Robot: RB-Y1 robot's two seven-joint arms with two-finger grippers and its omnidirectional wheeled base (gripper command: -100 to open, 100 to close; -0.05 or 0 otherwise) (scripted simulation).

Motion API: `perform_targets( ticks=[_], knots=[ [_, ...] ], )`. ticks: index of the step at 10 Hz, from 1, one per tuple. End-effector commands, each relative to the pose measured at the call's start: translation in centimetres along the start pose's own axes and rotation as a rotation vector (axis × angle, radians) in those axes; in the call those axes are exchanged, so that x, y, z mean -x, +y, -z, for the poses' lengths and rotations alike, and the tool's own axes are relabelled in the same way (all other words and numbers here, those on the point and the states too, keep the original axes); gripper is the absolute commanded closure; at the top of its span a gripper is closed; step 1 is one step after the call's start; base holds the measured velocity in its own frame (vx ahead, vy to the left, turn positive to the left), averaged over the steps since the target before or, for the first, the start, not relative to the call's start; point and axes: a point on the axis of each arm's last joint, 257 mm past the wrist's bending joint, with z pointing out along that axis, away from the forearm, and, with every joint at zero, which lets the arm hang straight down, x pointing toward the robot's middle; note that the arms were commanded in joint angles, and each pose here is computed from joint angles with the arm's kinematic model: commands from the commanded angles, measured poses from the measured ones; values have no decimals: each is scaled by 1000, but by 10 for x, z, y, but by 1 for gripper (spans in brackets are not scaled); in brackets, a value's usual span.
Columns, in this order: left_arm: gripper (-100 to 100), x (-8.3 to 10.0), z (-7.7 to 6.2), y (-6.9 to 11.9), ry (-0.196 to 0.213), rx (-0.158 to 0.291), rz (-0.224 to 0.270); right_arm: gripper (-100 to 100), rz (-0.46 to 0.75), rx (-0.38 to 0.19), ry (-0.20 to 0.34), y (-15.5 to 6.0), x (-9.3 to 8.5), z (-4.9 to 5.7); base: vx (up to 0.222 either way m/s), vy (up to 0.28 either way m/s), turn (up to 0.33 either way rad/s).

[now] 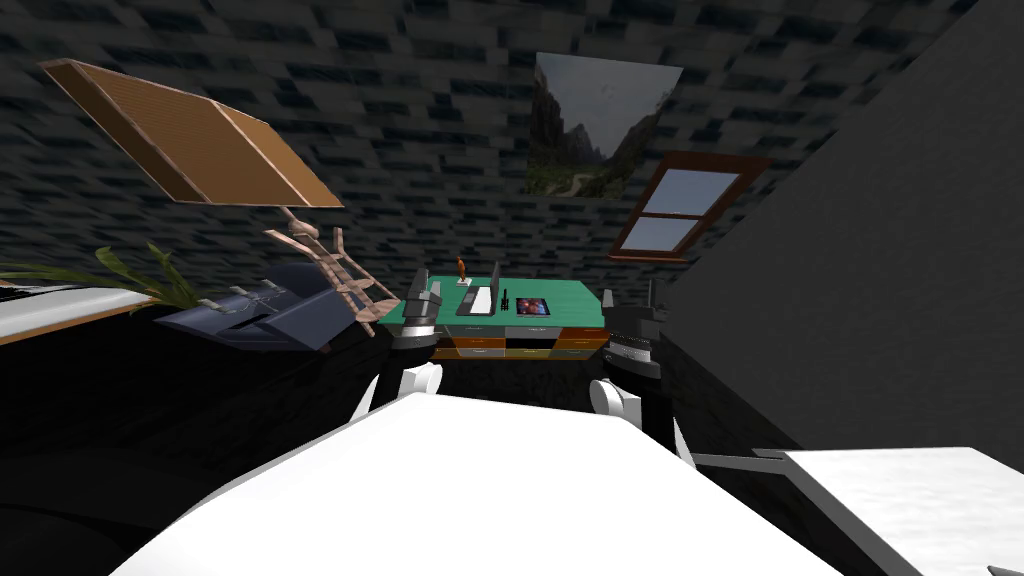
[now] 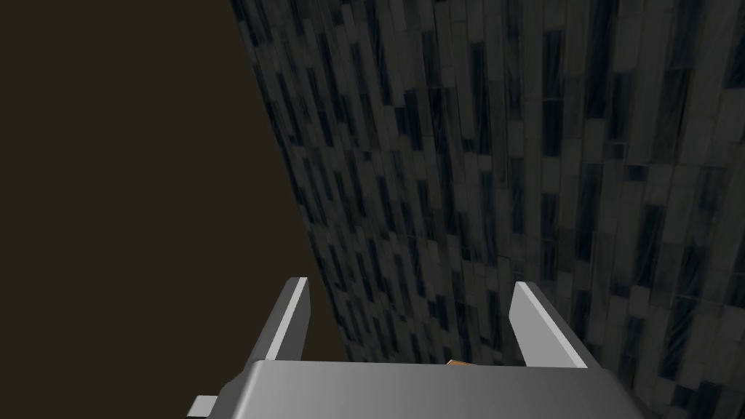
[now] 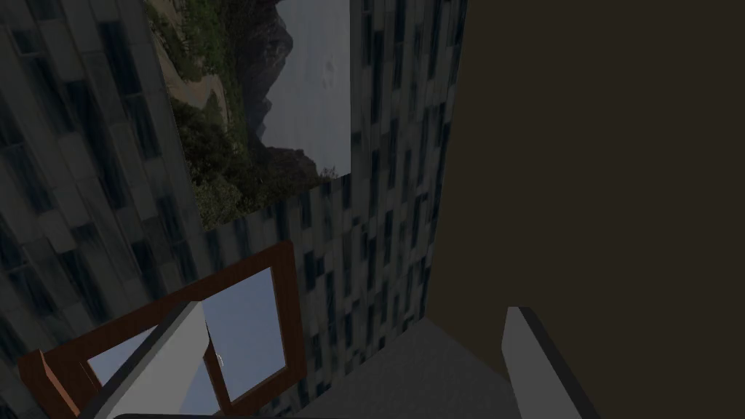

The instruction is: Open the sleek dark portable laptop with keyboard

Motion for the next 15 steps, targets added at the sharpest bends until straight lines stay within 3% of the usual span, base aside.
perform_targets(
  ticks=[1,9,10,14,15],
  knots=[
    [0,0,0,0,0,0,0,0,0,0,0,0,0,0,0,0,0],
    [0,0,0,0,0,0,0,0,0,0,0,0,0,0,0,0,0],
    [-100,-6,1,3,46,3,-29,0,0,0,0,0,0,0,19,-11,-3],
    [-100,-17,6,23,144,37,-116,0,0,0,0,0,0,0,43,-30,-5],
    [-100,-19,8,37,169,65,-157,0,0,0,0,0,0,0,86,-45,-13]
  ],
)
